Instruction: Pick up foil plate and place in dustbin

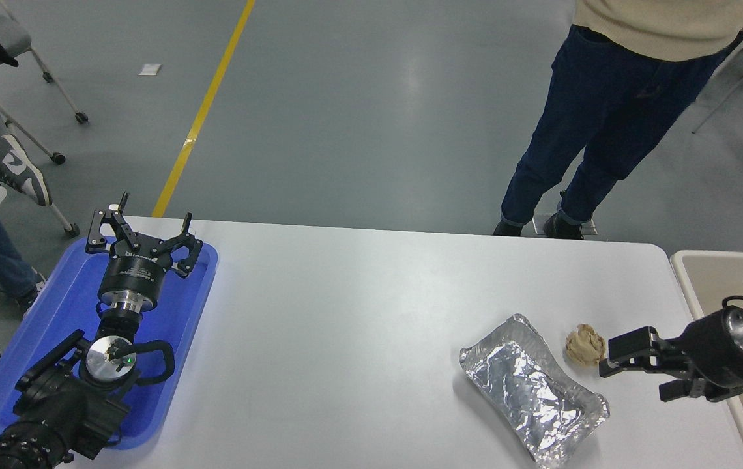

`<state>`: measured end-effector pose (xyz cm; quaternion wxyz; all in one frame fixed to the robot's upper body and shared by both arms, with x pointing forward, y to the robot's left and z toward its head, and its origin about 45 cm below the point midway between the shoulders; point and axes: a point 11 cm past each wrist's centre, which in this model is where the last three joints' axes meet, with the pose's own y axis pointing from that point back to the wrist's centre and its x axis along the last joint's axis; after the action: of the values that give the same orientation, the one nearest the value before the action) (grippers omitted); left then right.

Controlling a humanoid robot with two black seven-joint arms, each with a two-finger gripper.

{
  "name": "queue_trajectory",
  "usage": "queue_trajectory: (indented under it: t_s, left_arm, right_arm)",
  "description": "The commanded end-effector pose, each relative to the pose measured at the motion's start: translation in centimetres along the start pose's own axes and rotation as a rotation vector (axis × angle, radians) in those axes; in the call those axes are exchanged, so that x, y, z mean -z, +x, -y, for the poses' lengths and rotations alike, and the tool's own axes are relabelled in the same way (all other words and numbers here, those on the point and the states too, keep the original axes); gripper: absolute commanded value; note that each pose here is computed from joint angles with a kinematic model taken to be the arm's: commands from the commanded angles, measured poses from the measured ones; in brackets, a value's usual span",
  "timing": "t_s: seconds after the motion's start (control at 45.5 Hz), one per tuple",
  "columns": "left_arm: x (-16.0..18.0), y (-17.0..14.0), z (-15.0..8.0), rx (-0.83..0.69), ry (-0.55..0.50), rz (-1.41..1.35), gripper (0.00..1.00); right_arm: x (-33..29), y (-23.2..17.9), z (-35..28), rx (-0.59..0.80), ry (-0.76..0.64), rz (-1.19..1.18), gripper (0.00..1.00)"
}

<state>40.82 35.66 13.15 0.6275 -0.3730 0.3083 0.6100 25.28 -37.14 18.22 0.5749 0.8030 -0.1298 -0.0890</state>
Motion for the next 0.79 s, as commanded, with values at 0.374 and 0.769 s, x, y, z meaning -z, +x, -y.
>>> queue_trajectory:
  t_s: [0.374,0.769]
  left_arm:
    - [0.0,0.1,0.0,-0.002,0.000,0.000,1.00]
    - [0.0,0.0,0.0,0.000,0.000,0.000,1.00]
  right_arm:
    - [-4.2,-3.7,6.6,-0.043,0.002,0.108,1.00]
    - [-4.5,-3.6,10.4,-0.139,-0.034,0.069,1.00]
